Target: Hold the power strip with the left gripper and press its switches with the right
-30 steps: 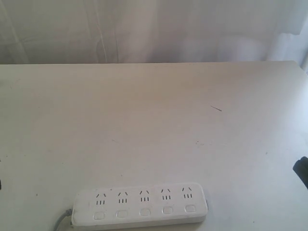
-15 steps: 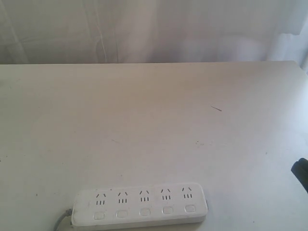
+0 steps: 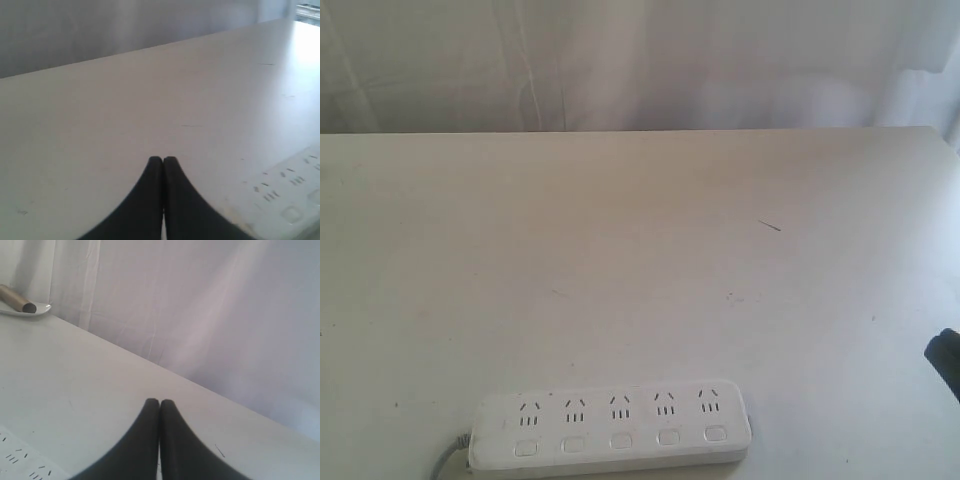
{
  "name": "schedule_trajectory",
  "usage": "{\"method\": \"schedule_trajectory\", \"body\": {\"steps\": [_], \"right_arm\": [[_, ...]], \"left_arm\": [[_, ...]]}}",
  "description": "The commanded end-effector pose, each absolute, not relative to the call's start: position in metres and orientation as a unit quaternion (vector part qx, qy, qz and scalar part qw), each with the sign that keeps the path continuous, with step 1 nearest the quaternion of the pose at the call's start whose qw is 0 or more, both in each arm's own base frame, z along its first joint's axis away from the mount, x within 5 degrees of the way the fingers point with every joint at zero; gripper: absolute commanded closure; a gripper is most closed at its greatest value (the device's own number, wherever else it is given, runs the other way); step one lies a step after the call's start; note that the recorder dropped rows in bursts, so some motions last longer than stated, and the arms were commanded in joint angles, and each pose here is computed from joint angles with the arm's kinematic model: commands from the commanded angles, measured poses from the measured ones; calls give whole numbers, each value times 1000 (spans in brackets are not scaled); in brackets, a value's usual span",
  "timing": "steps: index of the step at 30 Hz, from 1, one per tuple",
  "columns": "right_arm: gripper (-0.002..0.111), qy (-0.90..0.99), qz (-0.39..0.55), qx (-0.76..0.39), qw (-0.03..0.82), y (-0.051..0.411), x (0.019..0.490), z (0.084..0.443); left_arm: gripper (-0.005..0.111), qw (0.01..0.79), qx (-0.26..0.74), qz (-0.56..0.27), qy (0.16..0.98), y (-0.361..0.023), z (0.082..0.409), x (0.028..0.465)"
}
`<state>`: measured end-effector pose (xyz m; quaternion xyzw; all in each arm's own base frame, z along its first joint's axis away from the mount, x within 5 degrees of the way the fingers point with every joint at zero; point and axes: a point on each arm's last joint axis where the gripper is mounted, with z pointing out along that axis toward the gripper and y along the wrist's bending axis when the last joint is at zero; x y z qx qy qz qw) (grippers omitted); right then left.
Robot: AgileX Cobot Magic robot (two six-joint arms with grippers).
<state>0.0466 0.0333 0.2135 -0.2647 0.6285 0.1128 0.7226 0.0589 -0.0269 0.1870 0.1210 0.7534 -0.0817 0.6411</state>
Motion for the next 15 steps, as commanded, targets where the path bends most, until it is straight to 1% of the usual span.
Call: {"method": "schedule_trajectory", "body": {"steps": [1, 3, 6, 11, 15], "right_arm": [[108, 633, 112, -263, 720, 33, 47, 211], [108, 634, 115, -260, 719, 33, 47, 211], [108, 634, 116, -259, 719, 33, 47, 211], [108, 634, 116, -259, 719, 33, 47, 211], [108, 634, 116, -259, 719, 33, 47, 211]], "left_arm": [[107, 651, 15, -44, 758, -9, 187, 62], [107, 645, -21, -60, 762, -7, 186, 62], [107, 635, -33, -62, 769, -6, 184, 62], [107, 605, -22, -20, 796, -2, 176, 60], [107, 586, -64, -12, 807, 4, 172, 59]]}}
